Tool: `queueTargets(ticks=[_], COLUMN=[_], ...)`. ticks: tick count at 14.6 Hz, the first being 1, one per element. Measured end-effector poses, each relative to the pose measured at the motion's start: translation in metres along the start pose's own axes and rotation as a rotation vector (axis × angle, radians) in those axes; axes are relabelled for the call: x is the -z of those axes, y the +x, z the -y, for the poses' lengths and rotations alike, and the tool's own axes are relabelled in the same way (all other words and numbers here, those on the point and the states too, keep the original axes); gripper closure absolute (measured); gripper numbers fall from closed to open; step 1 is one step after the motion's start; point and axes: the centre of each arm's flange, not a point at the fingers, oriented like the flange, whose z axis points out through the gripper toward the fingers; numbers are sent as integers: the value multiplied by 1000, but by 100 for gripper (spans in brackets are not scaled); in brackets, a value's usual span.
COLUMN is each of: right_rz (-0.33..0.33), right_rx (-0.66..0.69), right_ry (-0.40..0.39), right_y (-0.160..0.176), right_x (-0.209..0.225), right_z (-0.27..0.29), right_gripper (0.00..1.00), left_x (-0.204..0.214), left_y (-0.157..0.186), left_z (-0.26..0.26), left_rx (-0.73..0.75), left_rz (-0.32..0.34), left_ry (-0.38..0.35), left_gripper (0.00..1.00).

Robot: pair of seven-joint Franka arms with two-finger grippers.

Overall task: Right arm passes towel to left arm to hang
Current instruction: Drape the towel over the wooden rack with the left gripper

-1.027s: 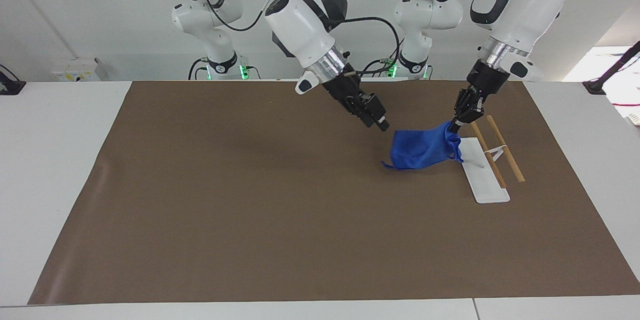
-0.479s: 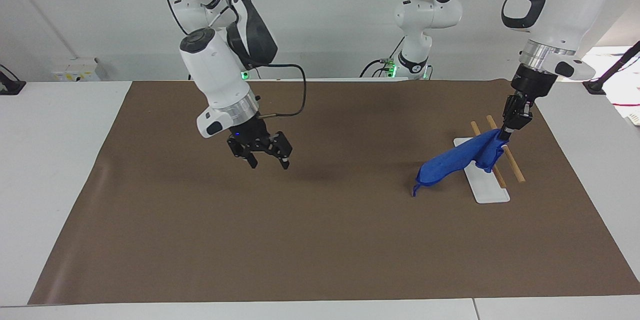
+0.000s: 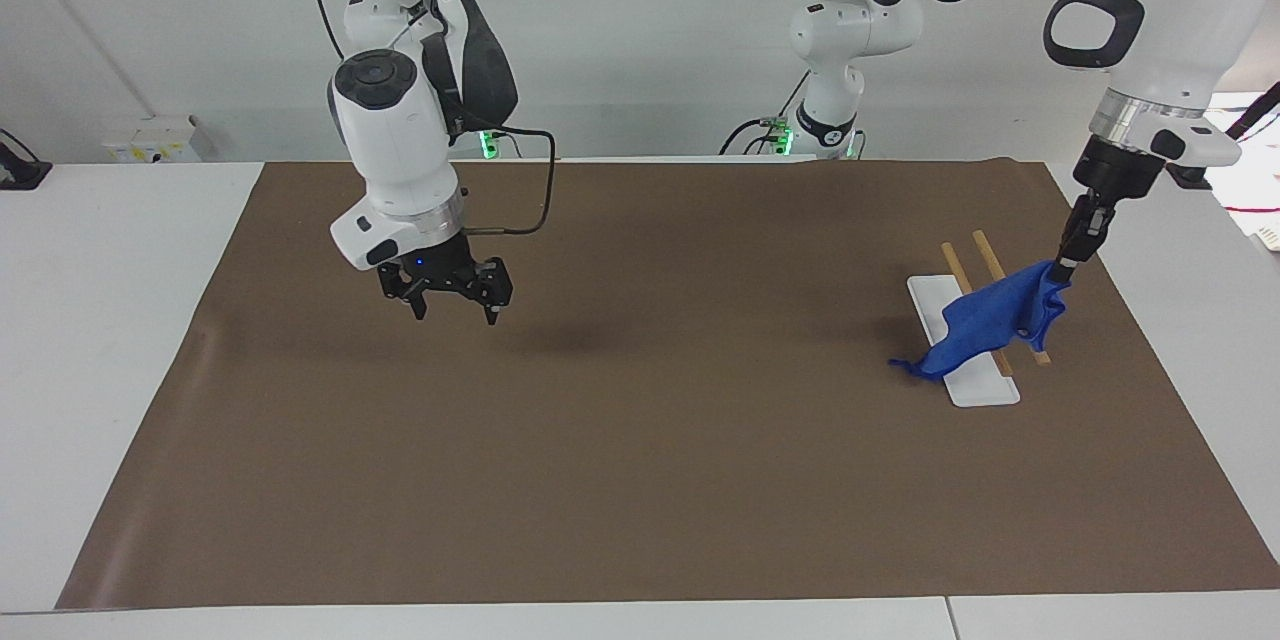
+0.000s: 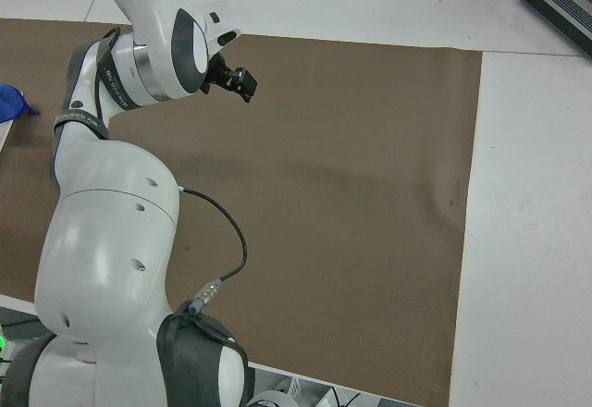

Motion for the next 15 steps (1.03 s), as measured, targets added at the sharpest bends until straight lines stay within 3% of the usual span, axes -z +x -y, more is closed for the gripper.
queueTargets(ticks=[8,15], right_rz=[27,94], right_rx=[42,22], right_ry=[-60,-60], right_y=[-21,-32], right_x=[70,131], right_z=[-61,-153], right_gripper=[0,0], left_x=[1,-38], left_y=[44,33], left_z=[67,103], left_rx=[-12,4], left_rz=[-33,26], left_ry=[40,93], left_gripper=[98,98])
